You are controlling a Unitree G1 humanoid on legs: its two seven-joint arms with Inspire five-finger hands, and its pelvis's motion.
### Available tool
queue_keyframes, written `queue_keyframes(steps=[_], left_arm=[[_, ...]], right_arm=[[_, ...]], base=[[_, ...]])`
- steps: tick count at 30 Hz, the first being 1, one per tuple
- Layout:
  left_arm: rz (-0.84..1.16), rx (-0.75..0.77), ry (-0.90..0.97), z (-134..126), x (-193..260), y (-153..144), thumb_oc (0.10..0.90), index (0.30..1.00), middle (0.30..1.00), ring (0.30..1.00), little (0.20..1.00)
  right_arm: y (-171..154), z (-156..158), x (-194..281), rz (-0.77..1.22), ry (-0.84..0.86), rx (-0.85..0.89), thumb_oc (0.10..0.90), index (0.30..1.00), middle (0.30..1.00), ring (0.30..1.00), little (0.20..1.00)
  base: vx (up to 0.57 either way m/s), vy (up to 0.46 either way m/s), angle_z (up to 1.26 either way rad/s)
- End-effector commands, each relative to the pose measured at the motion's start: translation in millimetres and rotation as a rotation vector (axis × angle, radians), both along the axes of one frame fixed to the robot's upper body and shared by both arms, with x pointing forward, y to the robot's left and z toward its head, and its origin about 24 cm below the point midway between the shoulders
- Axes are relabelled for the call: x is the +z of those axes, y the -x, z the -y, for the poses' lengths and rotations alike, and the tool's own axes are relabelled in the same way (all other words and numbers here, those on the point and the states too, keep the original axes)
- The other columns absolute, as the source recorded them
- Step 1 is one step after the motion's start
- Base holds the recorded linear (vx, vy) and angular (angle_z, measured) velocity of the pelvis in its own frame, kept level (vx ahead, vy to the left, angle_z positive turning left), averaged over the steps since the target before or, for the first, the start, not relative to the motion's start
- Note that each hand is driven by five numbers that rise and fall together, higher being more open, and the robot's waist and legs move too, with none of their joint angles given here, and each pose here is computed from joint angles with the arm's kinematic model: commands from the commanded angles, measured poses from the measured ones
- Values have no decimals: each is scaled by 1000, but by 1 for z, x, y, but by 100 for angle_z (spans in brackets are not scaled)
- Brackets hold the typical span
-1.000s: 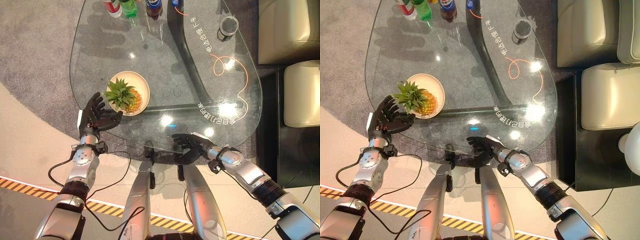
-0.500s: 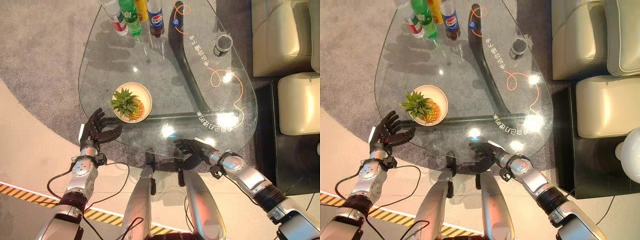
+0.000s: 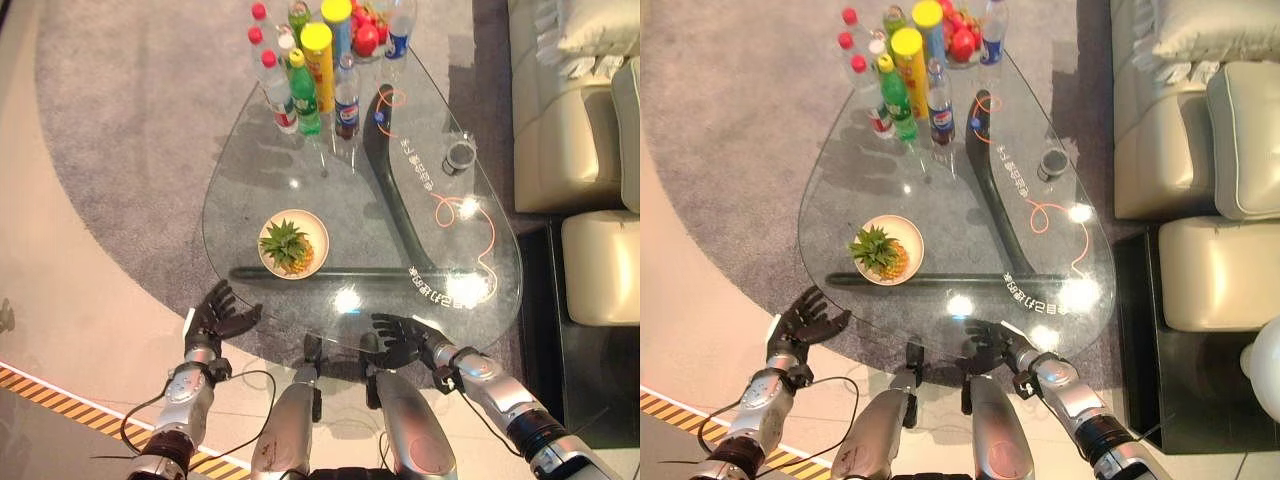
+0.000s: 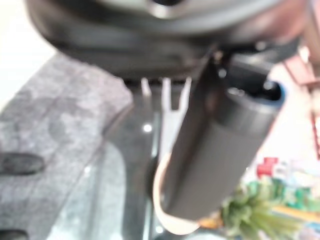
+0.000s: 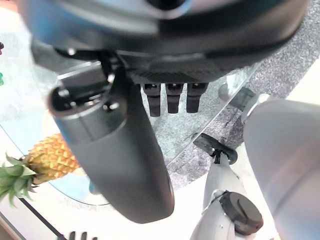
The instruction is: Pick up the fruit to the plate
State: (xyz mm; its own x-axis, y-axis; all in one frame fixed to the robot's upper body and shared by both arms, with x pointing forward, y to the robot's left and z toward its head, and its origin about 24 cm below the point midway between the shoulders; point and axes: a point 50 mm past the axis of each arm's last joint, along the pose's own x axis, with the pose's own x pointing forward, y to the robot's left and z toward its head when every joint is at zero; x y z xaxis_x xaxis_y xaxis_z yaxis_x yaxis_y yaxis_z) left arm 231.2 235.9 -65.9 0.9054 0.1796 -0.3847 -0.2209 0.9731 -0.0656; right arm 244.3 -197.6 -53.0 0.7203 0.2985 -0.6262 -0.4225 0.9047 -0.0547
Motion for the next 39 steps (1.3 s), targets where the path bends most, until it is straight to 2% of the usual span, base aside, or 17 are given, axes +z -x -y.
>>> queue_keyframes(steps=[1,13,17,19,25,31,33,35,39], left_arm=[[-51,8,-77,-17,-8,19,800,900,900,900,900],[-426,65,-35,-12,-61,74,800,900,900,900,900],[-520,47,28,-4,-75,94,800,900,900,900,900],[-615,40,83,2,-86,113,800,900,900,900,900],[-755,34,153,12,-98,141,800,900,900,900,900],[-771,32,186,16,-99,144,800,900,900,900,900],[-768,53,204,16,-100,145,800,900,900,900,900],[-779,78,226,18,-101,149,800,900,900,900,900],[-796,79,243,21,-103,154,800,900,900,900,900]], right_arm=[[24,-13,-20,-49,-123,-26,800,900,900,900,900],[75,8,-73,-275,-68,-323,800,900,900,900,900],[99,19,-88,-372,-42,-456,800,900,900,900,900],[112,25,-95,-429,-30,-534,800,900,900,900,900],[137,28,-106,-516,-24,-654,800,900,900,900,900],[148,32,-109,-559,13,-789,800,900,900,900,900],[151,37,-110,-554,58,-870,800,900,900,900,900],[160,44,-110,-561,91,-1046,800,900,900,900,900],[165,40,-112,-586,72,-1068,800,900,900,900,900]], base=[[121,5,5],[84,13,9],[77,-2,0],[95,-3,-1],[72,-10,-5],[39,1,-8],[21,2,-6],[15,0,-1],[37,0,-1]])
